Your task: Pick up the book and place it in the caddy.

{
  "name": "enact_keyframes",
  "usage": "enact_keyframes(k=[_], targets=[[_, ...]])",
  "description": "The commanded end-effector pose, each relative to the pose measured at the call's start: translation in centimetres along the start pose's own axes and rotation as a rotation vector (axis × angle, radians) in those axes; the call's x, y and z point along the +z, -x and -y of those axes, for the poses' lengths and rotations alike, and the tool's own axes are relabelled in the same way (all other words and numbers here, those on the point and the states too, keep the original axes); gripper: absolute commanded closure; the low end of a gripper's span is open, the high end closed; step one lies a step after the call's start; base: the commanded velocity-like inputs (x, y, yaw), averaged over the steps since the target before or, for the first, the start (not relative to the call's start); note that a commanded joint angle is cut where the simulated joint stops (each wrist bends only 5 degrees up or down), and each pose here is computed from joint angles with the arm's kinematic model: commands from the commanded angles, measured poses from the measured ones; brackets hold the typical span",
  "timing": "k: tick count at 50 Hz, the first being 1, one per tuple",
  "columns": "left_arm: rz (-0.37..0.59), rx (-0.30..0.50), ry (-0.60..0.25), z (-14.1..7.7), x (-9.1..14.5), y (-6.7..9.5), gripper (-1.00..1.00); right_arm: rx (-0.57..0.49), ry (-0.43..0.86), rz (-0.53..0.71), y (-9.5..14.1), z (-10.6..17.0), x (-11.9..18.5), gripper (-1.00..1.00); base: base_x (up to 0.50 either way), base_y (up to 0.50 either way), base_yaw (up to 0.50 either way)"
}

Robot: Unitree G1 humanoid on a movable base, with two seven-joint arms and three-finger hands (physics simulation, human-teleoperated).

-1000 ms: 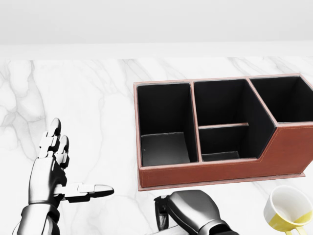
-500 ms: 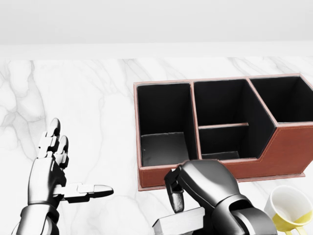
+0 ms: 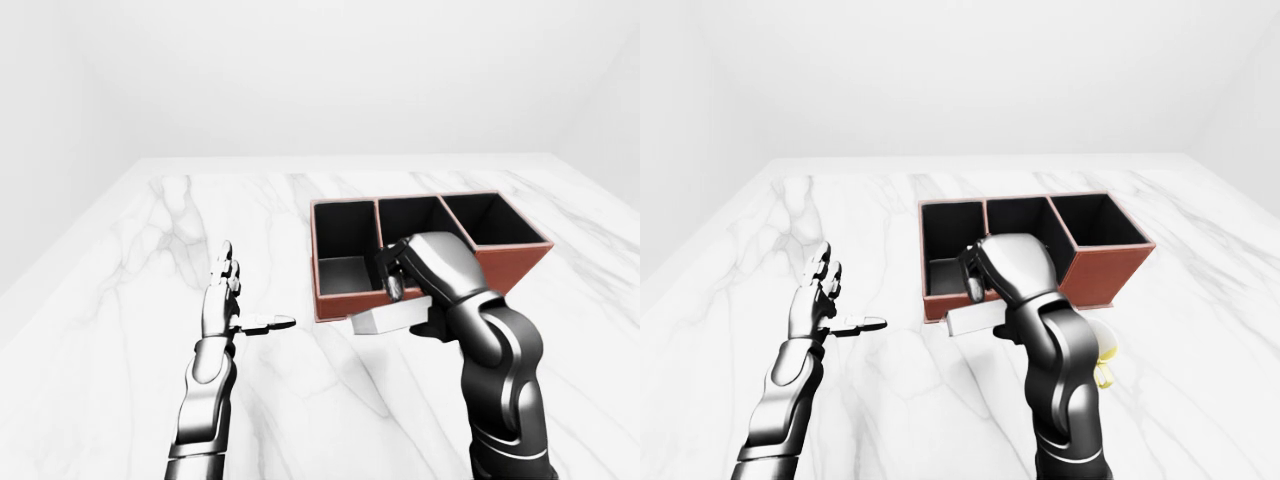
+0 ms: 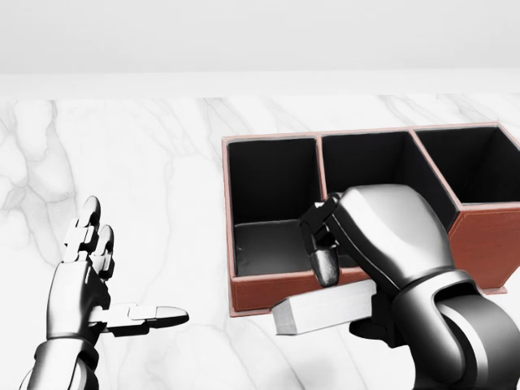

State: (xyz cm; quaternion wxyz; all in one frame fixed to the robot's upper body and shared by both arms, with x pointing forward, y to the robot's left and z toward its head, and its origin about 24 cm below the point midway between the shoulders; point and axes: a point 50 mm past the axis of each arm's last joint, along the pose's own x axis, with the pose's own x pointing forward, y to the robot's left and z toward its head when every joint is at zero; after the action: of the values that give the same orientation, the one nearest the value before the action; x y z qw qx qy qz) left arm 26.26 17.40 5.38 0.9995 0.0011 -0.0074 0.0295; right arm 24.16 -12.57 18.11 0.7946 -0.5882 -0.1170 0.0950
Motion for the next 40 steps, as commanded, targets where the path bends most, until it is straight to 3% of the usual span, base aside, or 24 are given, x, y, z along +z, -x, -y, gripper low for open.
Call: enact_keyframes(k=[1,9,26,40], targets=[[0.000,0.001,0.000,0.0,0.0,0.0,-1.00,-0.155,0.066,0.005,-0.1,3.8,-0.1,1.00,0.00,0.00,0.00],[0.001,0.001,0.000,0.0,0.1,0.0,-1.00,-0.218,0.109,0.003,-0.2,6.0,-0.8,1.00,0.00,0.00,0.00],[-0.001,0.006,-0.001,-0.1,0.0,0.0,-1.00,-0.243,0.133,0.028,-1.6,8.1,-1.3,1.00,0.00,0.00,0.00],[-0.002,0.005,-0.001,-0.1,-0.1,-0.1,-1.00,-0.187,0.115,0.026,-3.4,8.1,-1.8,1.00,0.00,0.00,0.00]])
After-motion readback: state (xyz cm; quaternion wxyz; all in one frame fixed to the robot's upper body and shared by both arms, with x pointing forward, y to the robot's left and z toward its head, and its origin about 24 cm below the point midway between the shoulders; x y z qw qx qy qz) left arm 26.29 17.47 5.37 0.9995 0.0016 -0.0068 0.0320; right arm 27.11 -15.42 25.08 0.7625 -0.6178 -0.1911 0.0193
